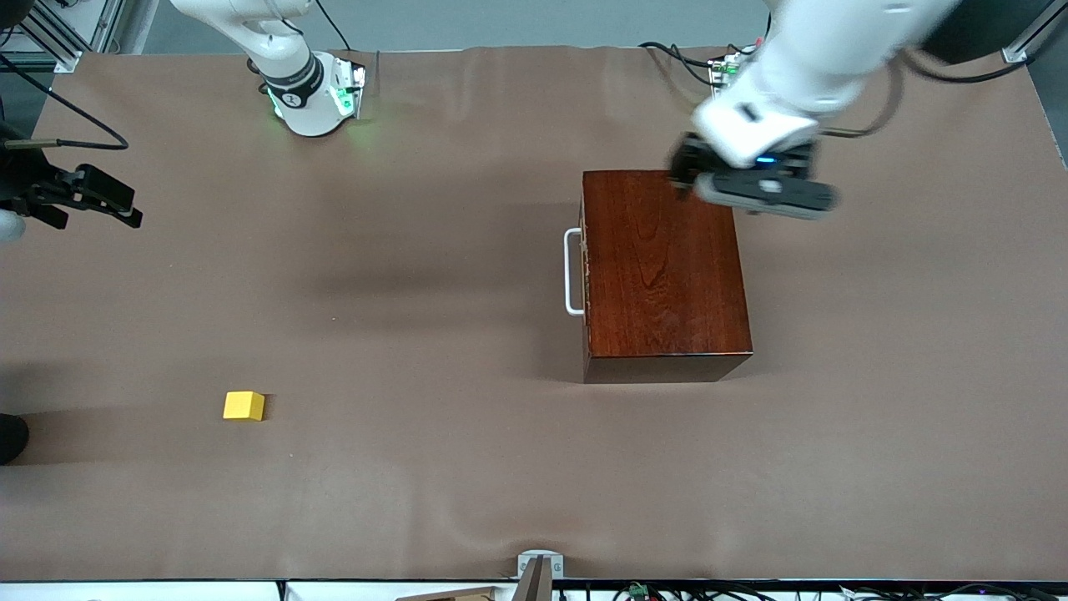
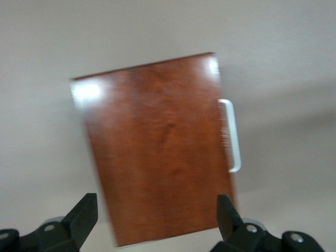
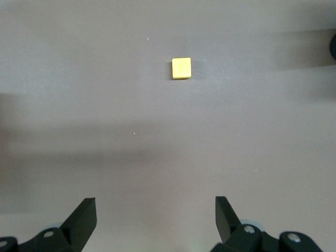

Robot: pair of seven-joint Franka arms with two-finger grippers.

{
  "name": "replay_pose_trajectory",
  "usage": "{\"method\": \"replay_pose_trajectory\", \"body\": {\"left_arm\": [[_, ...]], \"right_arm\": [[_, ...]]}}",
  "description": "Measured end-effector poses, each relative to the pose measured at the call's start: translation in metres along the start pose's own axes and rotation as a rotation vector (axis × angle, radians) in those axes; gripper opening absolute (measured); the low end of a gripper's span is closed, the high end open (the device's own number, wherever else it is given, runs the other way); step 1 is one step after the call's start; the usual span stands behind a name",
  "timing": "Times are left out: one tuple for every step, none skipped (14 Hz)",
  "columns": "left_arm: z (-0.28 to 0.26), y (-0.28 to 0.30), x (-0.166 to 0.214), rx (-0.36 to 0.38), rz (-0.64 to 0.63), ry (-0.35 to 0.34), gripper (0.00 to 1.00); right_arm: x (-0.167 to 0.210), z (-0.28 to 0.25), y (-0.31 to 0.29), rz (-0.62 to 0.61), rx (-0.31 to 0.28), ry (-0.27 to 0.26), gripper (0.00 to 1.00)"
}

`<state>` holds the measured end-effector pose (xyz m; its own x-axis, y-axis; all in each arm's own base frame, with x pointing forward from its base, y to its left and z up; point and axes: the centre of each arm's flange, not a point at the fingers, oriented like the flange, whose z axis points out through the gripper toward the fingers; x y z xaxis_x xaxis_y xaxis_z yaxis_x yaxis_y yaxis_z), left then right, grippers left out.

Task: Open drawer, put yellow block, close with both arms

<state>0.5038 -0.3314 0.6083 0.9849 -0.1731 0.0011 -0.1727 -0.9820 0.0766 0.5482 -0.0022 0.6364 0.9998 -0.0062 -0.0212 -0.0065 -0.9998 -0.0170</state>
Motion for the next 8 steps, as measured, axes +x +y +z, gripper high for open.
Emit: {"method": "replay_pose_trajectory", "body": {"left_arm": [[0.011, 0.032, -0.003, 0.014, -0.023, -0.004, 1.00], [0.025, 0.067, -0.008, 0.036, -0.047, -0.004, 1.00], [0.041, 0.101, -0.015, 0.056, -0.069, -0.007, 1.00], [0.060, 0.132, -0.023, 0.073, -0.097, -0.013, 1.00], [0.079, 0.157, -0.029, 0.087, -0.134, -0.019, 1.00], [0.097, 0.175, -0.032, 0.098, -0.166, -0.022, 1.00], [0.113, 0.186, -0.033, 0.108, -0.191, -0.026, 1.00], [0.128, 0.192, -0.032, 0.127, -0.214, -0.029, 1.00]], "right_arm": [[0.000, 0.000, 0.000, 0.000, 0.000, 0.000, 1.00], [0.000, 0.000, 0.000, 0.000, 0.000, 0.000, 1.00], [0.000, 0.000, 0.000, 0.001, 0.000, 0.000, 1.00], [0.000, 0.000, 0.001, 0.001, 0.000, -0.001, 1.00], [0.000, 0.001, 0.001, 0.002, 0.000, -0.001, 1.00], [0.001, 0.001, 0.001, 0.002, 0.000, -0.002, 1.00], [0.001, 0.001, 0.001, 0.002, 0.000, -0.002, 1.00], [0.001, 0.001, 0.001, 0.002, 0.000, -0.002, 1.00]]}}
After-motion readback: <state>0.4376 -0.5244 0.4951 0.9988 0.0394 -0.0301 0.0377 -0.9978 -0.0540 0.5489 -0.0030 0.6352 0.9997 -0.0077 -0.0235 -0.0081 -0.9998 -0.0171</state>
